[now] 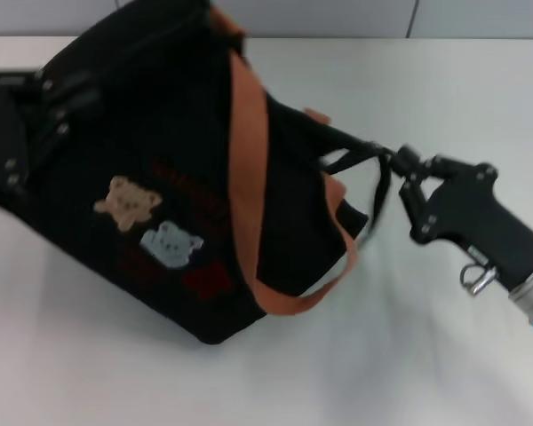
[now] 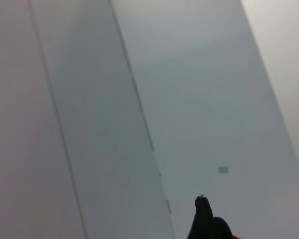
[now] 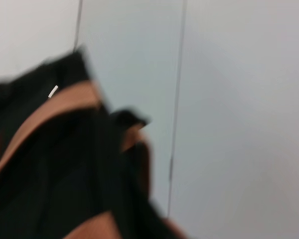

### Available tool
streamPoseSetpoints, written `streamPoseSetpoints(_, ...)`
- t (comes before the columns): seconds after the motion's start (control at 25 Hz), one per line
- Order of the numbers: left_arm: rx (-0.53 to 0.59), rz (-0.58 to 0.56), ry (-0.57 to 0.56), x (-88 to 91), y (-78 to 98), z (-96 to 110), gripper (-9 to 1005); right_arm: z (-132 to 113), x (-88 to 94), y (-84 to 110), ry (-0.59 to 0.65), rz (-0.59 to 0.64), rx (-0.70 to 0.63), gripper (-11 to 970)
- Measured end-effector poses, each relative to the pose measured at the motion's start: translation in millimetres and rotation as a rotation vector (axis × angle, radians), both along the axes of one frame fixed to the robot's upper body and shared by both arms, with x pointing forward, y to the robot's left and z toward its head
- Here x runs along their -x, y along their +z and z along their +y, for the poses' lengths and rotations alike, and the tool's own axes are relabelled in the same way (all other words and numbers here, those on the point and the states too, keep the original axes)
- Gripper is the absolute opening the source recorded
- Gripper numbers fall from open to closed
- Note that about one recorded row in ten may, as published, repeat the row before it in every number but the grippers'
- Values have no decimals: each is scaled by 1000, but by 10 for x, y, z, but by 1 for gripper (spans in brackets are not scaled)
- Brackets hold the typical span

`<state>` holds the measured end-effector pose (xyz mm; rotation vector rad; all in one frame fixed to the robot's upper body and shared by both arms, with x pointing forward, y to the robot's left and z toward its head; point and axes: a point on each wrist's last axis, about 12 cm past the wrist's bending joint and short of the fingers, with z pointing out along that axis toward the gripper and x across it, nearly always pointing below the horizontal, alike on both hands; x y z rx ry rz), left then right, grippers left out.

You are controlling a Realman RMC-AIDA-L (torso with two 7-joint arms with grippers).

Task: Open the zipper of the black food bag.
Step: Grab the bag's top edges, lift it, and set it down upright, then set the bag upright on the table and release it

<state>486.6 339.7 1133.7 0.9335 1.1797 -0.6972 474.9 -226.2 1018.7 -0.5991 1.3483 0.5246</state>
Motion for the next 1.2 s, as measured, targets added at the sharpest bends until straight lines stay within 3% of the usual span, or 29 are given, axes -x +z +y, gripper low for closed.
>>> streamPoseSetpoints(0.08,8,21,18,60,-69,40,86,-9,-36,45,-27,-8,-45,14)
streamPoseSetpoints(0.12,23,65,66,211,-241,124,86,-13,-55,64,-42,-11,-65,15)
streamPoseSetpoints(0.28,35,116,173,561,-586,211,86,-41,-149,135,-105,-11,-145,19)
streamPoseSetpoints(0.36,26,139,229,681,-727,210,86,-38,-179,157,-115,-7,-171,215)
streamPoseSetpoints(0.56,0,198,338,767,-1036,35,86,-20,-231,181,-113,1,-190,414)
streamPoseSetpoints(0.68,25,213,348,703,-1156,-166,86,-20,-238,184,-118,5,-198,482)
streamPoseSetpoints(0.8,64,197,316,531,-1198,-472,87,-60,-228,185,-141,17,-235,525)
streamPoseSetpoints(0.96,105,221,296,187,-1188,-917,87,-156,-216,186,-183,43,-300,550)
streamPoseSetpoints(1.2,147,281,362,-72,-1162,-1109,88,-333,-153,192,-259,43,-383,587)
